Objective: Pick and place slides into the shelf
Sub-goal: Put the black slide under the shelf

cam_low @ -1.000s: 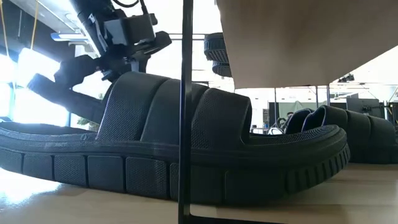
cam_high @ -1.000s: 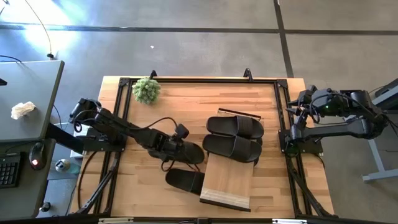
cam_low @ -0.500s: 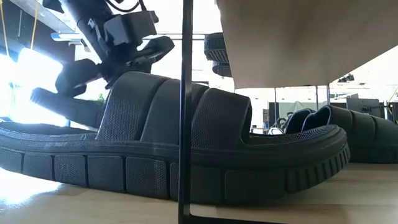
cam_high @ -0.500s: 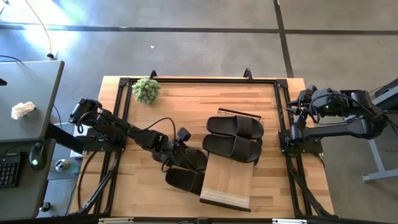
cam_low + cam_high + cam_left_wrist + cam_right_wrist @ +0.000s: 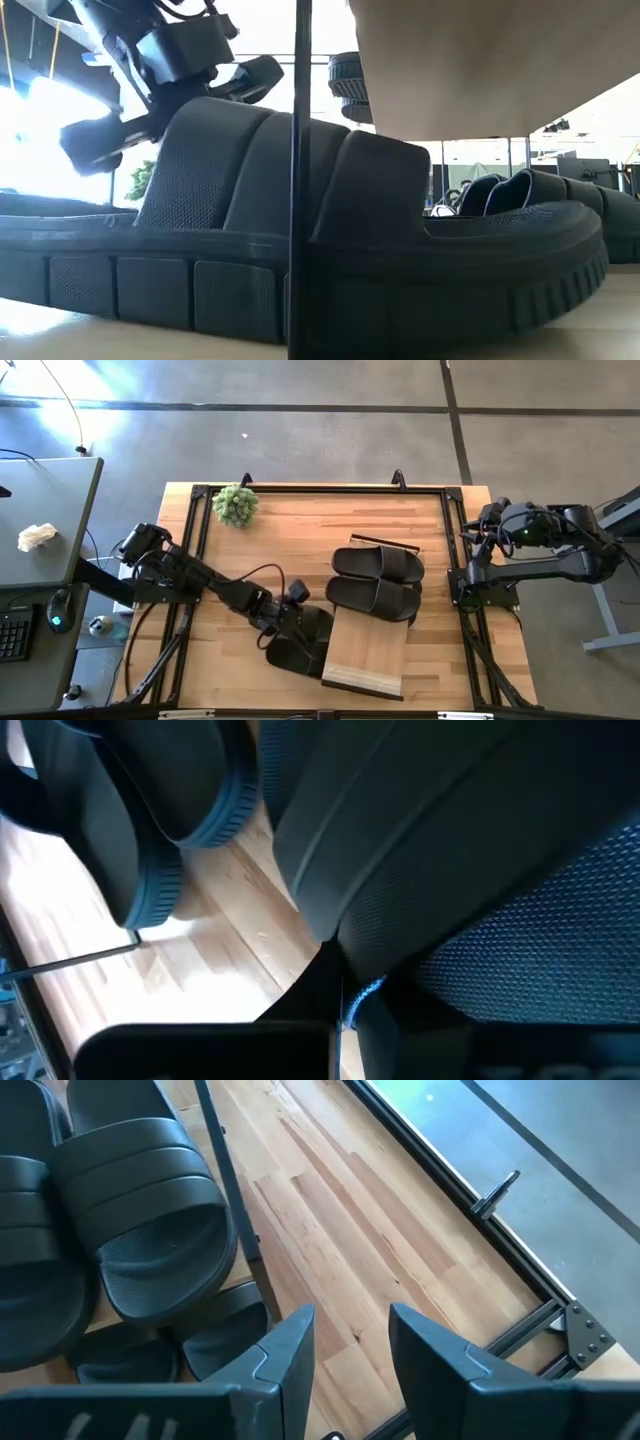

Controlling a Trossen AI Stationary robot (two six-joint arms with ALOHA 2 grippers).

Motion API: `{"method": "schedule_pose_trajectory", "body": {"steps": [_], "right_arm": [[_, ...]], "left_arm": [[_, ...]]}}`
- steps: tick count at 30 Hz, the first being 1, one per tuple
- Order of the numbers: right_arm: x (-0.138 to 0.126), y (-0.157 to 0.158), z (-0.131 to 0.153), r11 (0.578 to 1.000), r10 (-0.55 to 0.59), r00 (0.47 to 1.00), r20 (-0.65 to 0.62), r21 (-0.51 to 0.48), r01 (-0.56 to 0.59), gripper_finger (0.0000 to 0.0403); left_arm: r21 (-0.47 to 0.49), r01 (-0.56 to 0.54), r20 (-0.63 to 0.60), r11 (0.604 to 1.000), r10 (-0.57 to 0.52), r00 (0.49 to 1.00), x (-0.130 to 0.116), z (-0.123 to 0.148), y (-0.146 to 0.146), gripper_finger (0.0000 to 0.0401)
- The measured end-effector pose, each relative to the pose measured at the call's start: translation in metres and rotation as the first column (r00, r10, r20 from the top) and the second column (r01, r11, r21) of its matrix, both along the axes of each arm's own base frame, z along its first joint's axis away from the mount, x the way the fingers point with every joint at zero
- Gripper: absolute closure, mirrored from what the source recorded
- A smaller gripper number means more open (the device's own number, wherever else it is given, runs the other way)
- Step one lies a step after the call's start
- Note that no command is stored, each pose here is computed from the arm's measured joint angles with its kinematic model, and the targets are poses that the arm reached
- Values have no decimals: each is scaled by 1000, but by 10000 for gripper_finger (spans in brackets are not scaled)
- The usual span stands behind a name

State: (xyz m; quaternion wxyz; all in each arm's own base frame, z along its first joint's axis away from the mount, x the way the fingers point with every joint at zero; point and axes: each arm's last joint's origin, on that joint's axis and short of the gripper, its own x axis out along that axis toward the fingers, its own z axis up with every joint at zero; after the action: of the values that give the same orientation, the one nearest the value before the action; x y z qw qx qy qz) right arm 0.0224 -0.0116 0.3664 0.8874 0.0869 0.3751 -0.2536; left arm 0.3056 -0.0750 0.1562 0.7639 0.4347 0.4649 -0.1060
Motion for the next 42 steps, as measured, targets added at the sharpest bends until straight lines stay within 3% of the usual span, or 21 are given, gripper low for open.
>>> {"method": "schedule_pose_trajectory", "body": {"steps": [18, 36, 42], "right_arm": [[0, 0, 0, 1000, -6, 1000, -1, -6, 6, 284], [0, 0, 0, 1000, -3, 1000, -1, -2, 3, 284], [0, 0, 0, 1000, 0, 1000, 0, 2, 0, 284]], "left_arm": [[-31, 14, 52, 999, -12, 999, 3, 2, -6, 391], [87, -129, 107, 988, 120, 987, 2, 3, 0, 258], [80, -147, 115, 986, 137, 984, 2, 4, 0, 217]]}}
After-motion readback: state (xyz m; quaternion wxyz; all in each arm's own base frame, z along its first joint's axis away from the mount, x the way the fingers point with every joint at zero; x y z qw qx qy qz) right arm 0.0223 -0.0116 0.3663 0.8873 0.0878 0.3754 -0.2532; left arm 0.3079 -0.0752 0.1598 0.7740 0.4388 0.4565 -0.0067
